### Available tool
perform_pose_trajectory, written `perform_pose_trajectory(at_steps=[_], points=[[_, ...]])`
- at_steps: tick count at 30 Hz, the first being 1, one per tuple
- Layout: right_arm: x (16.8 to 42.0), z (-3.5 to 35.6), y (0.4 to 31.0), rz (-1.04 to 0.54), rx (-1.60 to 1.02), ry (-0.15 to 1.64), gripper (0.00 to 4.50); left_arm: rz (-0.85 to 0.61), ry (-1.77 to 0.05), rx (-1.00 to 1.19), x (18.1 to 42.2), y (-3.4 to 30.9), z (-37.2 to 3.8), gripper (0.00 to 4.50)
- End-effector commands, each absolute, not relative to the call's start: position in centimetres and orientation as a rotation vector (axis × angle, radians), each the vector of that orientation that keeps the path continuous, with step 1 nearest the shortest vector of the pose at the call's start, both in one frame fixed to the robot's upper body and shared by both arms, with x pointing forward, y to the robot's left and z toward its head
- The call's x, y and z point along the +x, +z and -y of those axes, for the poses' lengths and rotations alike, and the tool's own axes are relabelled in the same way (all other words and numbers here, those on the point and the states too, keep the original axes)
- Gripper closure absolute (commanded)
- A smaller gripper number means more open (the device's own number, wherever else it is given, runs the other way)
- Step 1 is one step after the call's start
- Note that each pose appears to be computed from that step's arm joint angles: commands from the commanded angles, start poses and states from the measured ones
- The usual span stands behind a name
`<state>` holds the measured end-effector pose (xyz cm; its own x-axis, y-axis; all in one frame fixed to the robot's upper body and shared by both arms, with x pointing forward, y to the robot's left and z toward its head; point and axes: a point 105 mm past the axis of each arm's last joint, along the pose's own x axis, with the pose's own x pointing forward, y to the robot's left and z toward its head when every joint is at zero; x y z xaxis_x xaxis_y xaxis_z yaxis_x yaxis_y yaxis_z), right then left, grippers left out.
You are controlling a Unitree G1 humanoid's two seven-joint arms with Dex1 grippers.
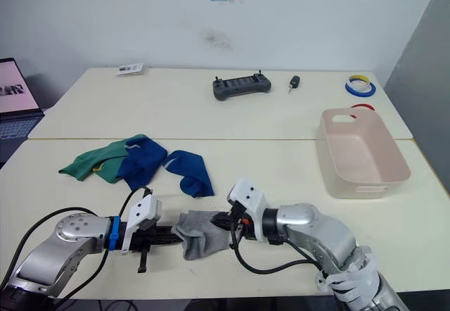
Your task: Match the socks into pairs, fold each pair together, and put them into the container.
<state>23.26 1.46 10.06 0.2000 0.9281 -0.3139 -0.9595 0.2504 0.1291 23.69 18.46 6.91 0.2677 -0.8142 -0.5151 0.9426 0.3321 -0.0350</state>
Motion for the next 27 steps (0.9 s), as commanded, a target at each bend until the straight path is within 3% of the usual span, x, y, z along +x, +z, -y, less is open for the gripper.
perform_pose_trajectory(at_steps=[1,9,19,23,27], points=[[22.6,-2.9,9.8,-0.341,-0.109,1.393,4.45,-0.503,-1.182,0.309,23.8,6.7,-18.6,4.50],[22.5,-4.3,8.9,-0.365,-0.119,1.453,4.45,-0.494,-1.168,0.307,23.9,7.2,-18.7,4.50],[23.2,-4.0,7.2,-0.383,-0.226,1.445,4.45,-0.437,-1.050,0.281,26.1,14.3,-23.8,4.50],[23.4,-4.0,7.2,-0.349,-0.287,1.448,4.45,-0.421,-1.179,0.268,25.3,16.1,-21.3,4.50],[23.4,-4.1,8.5,-0.281,-0.330,1.454,4.45,-0.399,-1.296,0.286,24.2,15.2,-17.8,4.50]])
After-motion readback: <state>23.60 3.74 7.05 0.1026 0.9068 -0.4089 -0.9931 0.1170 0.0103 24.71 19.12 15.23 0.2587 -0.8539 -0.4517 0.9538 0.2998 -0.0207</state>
